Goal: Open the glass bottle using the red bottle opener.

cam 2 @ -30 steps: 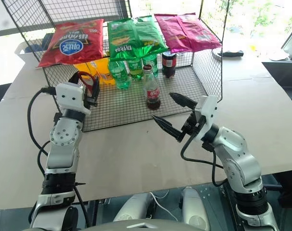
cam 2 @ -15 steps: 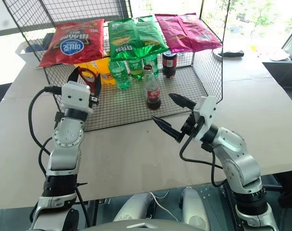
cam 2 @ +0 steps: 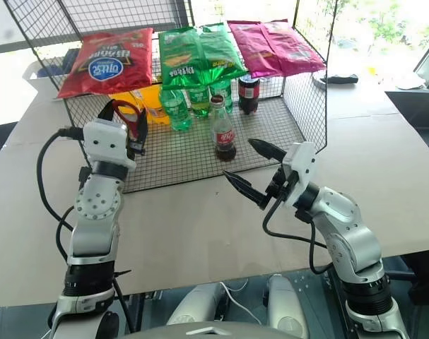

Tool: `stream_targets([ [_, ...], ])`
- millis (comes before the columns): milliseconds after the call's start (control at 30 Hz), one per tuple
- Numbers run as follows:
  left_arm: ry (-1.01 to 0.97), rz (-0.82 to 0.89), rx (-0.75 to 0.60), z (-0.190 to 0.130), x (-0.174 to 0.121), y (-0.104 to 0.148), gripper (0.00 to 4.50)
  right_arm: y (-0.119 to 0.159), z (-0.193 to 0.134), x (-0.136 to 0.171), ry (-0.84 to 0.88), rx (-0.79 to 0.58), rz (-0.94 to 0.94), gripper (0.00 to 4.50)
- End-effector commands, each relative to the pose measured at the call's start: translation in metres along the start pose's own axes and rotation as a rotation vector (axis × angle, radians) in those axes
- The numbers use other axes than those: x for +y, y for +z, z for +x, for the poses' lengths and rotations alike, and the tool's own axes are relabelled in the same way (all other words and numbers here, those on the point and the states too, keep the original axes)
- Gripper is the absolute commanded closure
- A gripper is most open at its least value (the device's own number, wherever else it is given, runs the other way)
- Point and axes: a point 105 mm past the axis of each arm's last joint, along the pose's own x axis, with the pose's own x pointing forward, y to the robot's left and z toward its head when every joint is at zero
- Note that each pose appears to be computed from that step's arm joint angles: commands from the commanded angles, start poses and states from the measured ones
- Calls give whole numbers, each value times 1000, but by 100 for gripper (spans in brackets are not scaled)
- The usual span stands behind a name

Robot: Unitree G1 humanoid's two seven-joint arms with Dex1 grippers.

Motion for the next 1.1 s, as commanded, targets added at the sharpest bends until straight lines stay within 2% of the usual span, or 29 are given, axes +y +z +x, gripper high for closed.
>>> stream_targets([
  [33,-39,-72,-73,-3,-7,24,236,9,1,2,22,-30,-39,0],
  [100,-75,-128,-82,-5,-13,29,236,8,1,2,23,-23,-37,0],
  [233,-160,-362,-80,-9,-30,38,236,-1,-1,2,38,35,-35,0],
  [367,-259,-626,-51,-12,-51,43,236,-27,-3,4,45,193,-68,0],
  [567,-311,-837,-15,-12,-76,48,236,-47,13,0,-7,357,-83,0],
  [700,-276,-922,13,-9,-82,46,236,-35,34,-5,-80,324,2,0],
  [867,-203,-1035,44,-7,-80,40,236,-30,44,0,-77,306,41,0],
  [1100,-208,-1118,74,-10,-85,38,236,-19,54,3,-86,255,77,0],
])
